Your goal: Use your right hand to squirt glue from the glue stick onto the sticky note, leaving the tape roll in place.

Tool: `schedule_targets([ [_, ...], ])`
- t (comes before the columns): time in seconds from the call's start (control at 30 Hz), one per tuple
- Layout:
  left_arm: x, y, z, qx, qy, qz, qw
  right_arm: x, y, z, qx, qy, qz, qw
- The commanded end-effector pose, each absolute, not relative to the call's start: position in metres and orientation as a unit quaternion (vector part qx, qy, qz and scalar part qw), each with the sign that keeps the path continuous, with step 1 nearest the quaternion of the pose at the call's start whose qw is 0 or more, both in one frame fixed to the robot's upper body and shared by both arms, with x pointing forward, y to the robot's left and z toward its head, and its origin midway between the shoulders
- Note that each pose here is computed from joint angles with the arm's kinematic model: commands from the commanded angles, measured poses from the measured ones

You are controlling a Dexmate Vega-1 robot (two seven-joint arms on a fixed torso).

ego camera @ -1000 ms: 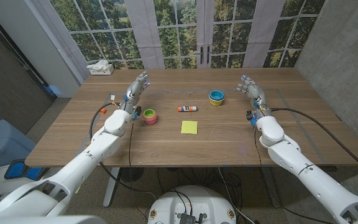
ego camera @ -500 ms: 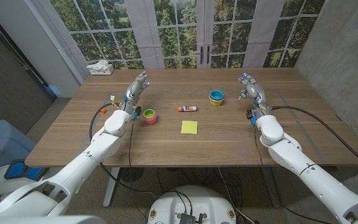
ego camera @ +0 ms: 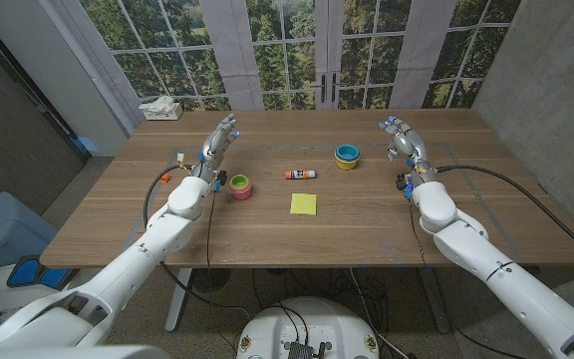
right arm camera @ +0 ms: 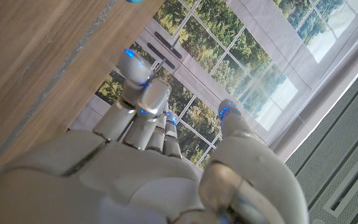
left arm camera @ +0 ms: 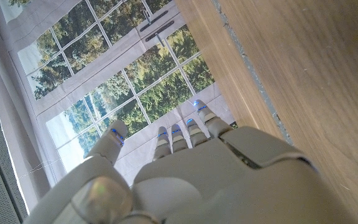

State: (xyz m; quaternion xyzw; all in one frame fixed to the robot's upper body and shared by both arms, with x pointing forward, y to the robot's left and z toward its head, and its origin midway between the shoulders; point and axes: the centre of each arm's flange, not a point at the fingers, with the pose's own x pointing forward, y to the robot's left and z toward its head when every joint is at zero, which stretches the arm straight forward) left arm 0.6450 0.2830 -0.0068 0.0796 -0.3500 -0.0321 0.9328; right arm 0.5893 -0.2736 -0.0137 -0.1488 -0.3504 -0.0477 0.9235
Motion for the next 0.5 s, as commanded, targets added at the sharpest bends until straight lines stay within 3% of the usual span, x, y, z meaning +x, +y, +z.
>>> schedule_targets([
  [0.03, 0.642, 0.283, -0.008, 0.078, -0.351, -0.031, 0.933, 0.575, -0.267, -0.007, -0.218, -0.336, -0.081, 0.913],
  [0.5, 0.639, 0.289, -0.011, 0.074, -0.353, -0.024, 0.932, 0.559, -0.245, 0.011, -0.305, -0.317, -0.091, 0.894],
])
